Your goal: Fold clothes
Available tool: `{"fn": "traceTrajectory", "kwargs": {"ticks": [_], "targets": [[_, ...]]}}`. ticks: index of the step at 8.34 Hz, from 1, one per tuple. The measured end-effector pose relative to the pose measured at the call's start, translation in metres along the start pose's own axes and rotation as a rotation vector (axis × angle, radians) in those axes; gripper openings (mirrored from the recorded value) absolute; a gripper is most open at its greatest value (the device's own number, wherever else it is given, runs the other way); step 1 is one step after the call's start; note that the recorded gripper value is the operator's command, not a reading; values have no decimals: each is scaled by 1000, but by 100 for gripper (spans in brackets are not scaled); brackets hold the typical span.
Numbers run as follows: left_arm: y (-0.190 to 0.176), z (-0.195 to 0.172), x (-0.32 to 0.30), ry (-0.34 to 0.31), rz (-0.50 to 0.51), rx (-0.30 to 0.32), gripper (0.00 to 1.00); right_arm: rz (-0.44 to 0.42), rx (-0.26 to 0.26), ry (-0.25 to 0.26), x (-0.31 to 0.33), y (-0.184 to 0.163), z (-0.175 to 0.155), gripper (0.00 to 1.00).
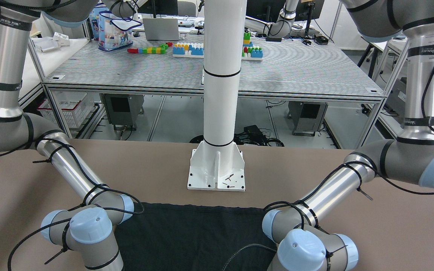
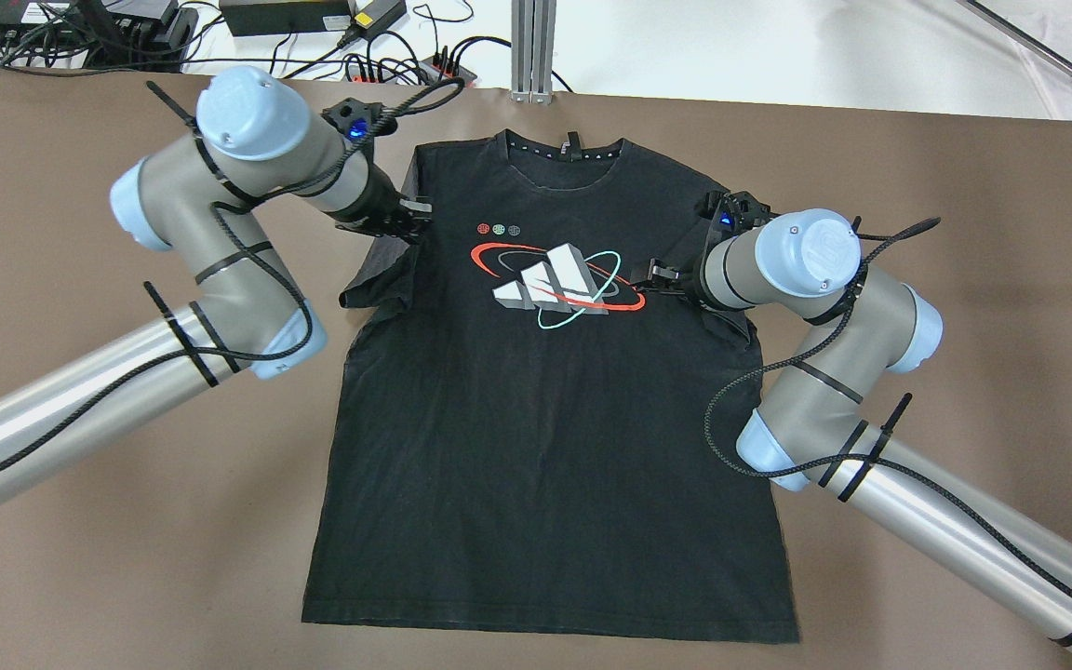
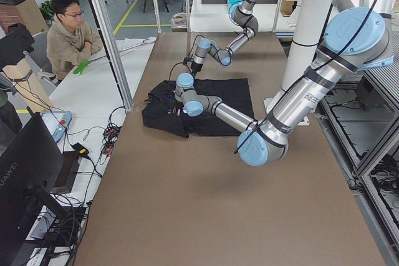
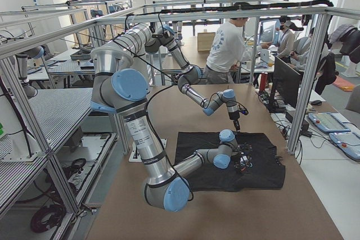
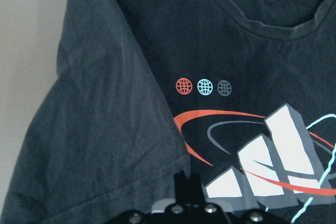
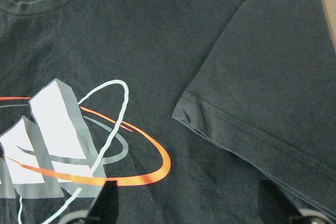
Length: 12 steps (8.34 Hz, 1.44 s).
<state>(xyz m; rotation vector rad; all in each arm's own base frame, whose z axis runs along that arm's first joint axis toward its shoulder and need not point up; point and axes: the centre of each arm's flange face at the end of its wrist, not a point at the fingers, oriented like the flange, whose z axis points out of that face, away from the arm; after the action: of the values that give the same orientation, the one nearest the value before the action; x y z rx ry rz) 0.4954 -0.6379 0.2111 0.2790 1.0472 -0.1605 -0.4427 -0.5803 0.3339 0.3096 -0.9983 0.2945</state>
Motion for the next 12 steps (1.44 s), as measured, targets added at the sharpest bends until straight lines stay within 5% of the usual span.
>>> {"fn": "traceTrajectory", "kwargs": {"ticks": [6,7,8,9,12], "targets": [[-6,35,24,-66,-25,49,0,1,2,-3,-2,0,-1,94],[-8,38,30,-72,-30,56,12,0,0,-3,-3,1,-1,94],[-8,42,31,-74,-31,61,45,0,0,-2,-3,1,0,94],[-9,48,28,-82,-32,73,97,0,-1,-1,-2,1,0,94],[-4,61,26,-79,-24,92,100,-1,-3,-2,-3,3,0,94]]}}
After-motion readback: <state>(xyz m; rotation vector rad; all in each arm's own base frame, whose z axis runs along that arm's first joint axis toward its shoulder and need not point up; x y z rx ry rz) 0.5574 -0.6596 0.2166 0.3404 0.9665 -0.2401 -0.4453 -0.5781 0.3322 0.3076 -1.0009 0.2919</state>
